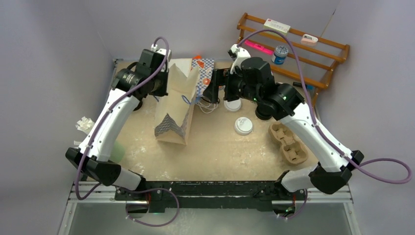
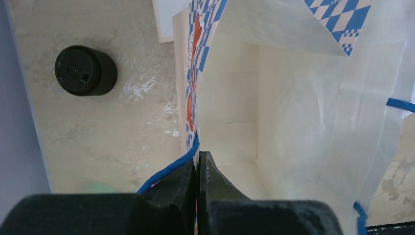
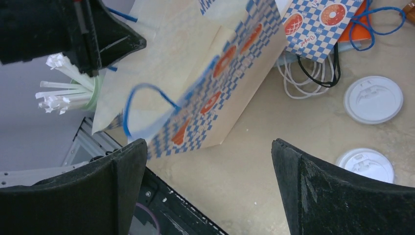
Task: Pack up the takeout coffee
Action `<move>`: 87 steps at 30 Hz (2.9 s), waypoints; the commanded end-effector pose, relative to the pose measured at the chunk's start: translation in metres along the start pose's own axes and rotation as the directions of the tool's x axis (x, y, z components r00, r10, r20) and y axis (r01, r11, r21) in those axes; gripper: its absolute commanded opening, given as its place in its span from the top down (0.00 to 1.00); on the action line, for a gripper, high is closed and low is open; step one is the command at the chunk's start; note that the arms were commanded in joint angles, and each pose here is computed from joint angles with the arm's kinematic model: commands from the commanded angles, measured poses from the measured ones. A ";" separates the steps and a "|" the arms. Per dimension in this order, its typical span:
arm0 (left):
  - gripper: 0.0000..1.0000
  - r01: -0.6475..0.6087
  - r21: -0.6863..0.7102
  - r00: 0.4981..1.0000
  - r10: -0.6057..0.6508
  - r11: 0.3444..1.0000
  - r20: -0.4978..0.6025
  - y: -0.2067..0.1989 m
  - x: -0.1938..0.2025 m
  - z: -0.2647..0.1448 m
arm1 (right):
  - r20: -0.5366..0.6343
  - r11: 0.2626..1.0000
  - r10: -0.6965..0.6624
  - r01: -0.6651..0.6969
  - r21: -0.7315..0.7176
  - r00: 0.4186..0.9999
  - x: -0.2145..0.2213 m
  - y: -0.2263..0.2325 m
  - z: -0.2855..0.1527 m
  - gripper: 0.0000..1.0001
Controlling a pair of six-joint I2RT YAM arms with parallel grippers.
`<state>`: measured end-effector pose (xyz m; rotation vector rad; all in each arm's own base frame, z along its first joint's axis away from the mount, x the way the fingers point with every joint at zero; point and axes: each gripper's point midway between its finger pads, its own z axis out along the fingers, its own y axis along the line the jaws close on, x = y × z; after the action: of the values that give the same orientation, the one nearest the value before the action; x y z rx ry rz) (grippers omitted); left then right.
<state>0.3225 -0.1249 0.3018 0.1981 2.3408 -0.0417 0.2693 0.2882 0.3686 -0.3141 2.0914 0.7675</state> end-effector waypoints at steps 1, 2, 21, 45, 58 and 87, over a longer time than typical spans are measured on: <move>1.00 0.059 0.002 0.997 -0.059 0.998 -0.046 0.026 0.002 0.006 | 0.068 0.999 0.023 -0.026 0.031 0.997 -0.010 -0.008 -0.020 0.02; 1.00 0.073 -0.005 0.995 -0.073 0.997 -0.061 0.032 0.003 0.009 | 0.079 0.998 0.025 -0.030 0.061 0.997 -0.011 -0.015 -0.023 0.02; 0.15 0.016 0.450 0.927 -0.182 0.893 0.328 -0.043 -0.099 -0.096 | 0.154 0.807 0.195 -0.248 0.536 0.969 0.069 -0.179 -0.049 0.05; 0.37 -0.299 0.818 0.938 -0.007 0.491 0.347 -0.338 0.053 -0.007 | 0.523 0.126 0.547 -0.682 0.720 0.653 0.195 -0.351 -0.122 0.08; 0.43 -0.324 0.806 0.946 0.165 0.494 0.279 -0.384 0.124 0.083 | 0.578 -0.025 0.558 -0.684 0.729 0.595 0.235 -0.365 -0.122 0.20; 0.46 -0.253 0.686 0.967 0.208 0.683 0.149 -0.379 0.158 0.213 | 0.272 0.191 0.687 -0.529 0.827 0.674 0.249 -0.348 -0.100 0.56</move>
<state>0.2784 -0.5011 0.0330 0.9264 2.1118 -0.8440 0.2188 -0.0391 0.0600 1.2814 2.4099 -0.1069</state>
